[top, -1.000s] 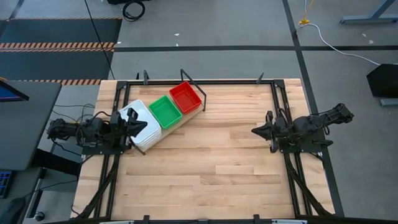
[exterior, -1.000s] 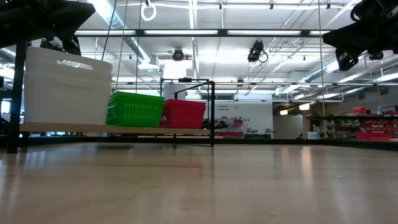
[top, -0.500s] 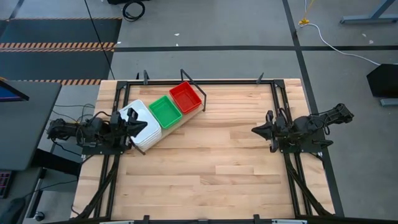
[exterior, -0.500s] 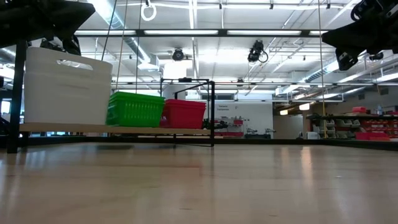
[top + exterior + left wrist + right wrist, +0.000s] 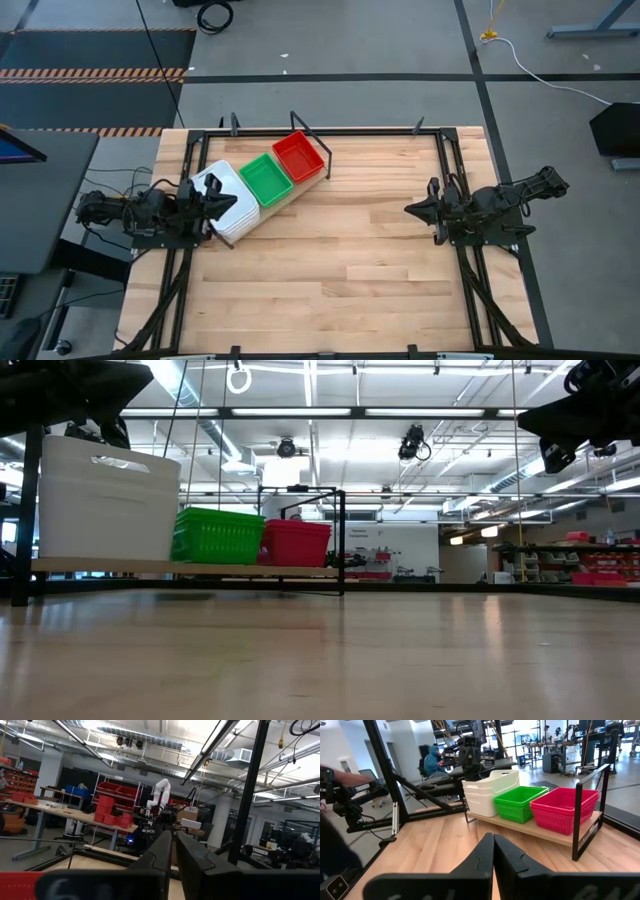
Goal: Stack baskets on shelf by color
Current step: Return to Home Position
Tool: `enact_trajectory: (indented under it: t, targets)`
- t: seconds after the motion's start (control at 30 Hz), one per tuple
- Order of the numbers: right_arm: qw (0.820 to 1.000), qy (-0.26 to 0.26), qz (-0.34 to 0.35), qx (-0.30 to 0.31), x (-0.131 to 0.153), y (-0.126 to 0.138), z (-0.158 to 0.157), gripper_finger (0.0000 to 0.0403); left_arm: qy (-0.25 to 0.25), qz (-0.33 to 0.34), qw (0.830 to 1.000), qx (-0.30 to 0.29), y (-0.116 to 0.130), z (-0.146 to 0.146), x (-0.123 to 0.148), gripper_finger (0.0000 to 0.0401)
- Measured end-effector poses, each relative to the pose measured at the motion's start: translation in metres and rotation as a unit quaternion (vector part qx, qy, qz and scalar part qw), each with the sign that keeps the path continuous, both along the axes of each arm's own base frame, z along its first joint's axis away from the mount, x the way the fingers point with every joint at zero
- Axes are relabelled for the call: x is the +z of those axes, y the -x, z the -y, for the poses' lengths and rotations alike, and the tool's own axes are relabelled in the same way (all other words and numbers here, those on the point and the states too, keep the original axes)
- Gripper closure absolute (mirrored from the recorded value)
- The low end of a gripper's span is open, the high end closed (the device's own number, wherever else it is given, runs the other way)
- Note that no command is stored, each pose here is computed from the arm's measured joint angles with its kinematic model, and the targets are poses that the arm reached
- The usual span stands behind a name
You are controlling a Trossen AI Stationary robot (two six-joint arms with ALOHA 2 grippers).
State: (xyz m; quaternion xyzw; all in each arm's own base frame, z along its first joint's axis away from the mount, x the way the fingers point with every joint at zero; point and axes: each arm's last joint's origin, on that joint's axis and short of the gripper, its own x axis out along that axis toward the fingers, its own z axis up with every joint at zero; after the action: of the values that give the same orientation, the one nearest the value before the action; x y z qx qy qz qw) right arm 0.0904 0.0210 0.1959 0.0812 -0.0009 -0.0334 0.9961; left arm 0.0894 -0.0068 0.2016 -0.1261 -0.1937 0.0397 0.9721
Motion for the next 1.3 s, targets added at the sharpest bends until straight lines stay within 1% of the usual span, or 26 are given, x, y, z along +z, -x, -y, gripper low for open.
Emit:
enact_trajectory:
  t: [0.2, 0.5, 0.87, 1.17, 1.3]
  targets:
    - [1.0, 0.0, 0.0, 0.0, 0.0, 0.0, 0.0, 0.0391, 0.0, 0.0, 1.0, -0.002, 0.0, 0.0003, -0.0001, 0.0378]
    - [1.0, 0.0, 0.0, 0.0, 0.0, 0.0, 0.0, 0.0391, 0.0, 0.0, 1.0, -0.001, 0.0, 0.0002, -0.0001, 0.0365]
    - [1.0, 0.0, 0.0, 0.0, 0.0, 0.0, 0.0, 0.039, 0.0, 0.0, 1.0, -0.001, 0.0, 0.0002, -0.0001, 0.0378]
    - [1.0, 0.0, 0.0, 0.0, 0.0, 0.0, 0.0, 0.0389, 0.0, 0.0, 1.0, -0.001, 0.0, 0.0002, -0.0001, 0.0365]
    - [1.0, 0.0, 0.0, 0.0, 0.0, 0.0, 0.0, 0.0391, 0.0, 0.0, 1.0, -0.001, 0.0, 0.0002, -0.0001, 0.0369]
